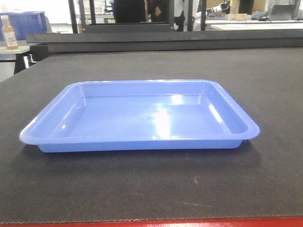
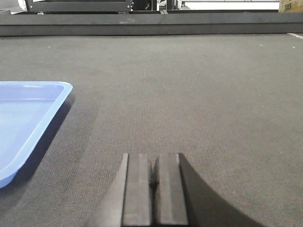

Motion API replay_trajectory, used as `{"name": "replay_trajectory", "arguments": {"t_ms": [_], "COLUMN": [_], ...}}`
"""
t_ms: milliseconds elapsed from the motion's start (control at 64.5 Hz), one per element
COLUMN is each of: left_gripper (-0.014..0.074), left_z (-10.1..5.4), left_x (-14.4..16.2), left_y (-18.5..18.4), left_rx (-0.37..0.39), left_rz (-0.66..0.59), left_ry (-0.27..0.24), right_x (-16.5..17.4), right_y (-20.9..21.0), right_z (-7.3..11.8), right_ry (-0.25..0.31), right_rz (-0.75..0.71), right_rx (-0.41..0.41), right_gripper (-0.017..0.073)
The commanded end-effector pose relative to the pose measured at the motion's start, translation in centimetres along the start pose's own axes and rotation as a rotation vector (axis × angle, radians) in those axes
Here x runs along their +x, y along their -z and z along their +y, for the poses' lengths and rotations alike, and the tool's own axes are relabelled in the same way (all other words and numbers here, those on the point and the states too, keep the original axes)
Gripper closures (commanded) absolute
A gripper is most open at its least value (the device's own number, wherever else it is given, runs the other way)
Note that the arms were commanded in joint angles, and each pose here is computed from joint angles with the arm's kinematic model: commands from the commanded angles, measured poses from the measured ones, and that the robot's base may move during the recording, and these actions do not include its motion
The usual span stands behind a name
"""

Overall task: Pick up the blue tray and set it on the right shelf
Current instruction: 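Lower both open grippers toward the opposite side rims of the blue tray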

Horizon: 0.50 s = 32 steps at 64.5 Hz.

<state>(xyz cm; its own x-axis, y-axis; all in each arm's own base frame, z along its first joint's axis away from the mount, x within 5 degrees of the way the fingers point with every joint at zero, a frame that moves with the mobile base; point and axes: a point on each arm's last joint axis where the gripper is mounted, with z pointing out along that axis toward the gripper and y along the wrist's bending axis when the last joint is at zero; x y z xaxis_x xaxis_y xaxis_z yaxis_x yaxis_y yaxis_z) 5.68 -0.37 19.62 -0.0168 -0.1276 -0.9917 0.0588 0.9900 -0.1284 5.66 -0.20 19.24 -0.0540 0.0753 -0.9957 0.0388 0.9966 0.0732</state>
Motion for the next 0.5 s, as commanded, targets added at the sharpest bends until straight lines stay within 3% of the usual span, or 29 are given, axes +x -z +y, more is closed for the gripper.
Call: {"name": "replay_trajectory", "arguments": {"t_ms": [0, 481], "left_gripper": [0.0642, 0.0642], "left_z": [0.1, 0.1], "left_x": [0.02, 0.02], "left_y": [0.02, 0.02], "left_rx": [-0.002, -0.002], "left_rz": [-0.074, -0.074], "left_ry": [0.007, 0.007], "right_x": [-1.67, -1.68], "right_y": [0.36, 0.36], "right_z": [0.14, 0.14], "right_ry": [0.009, 0.009], "right_rz": [-0.13, -0.131], "right_rx": [-0.01, -0.01], "right_gripper": [0.0504, 0.0504]}}
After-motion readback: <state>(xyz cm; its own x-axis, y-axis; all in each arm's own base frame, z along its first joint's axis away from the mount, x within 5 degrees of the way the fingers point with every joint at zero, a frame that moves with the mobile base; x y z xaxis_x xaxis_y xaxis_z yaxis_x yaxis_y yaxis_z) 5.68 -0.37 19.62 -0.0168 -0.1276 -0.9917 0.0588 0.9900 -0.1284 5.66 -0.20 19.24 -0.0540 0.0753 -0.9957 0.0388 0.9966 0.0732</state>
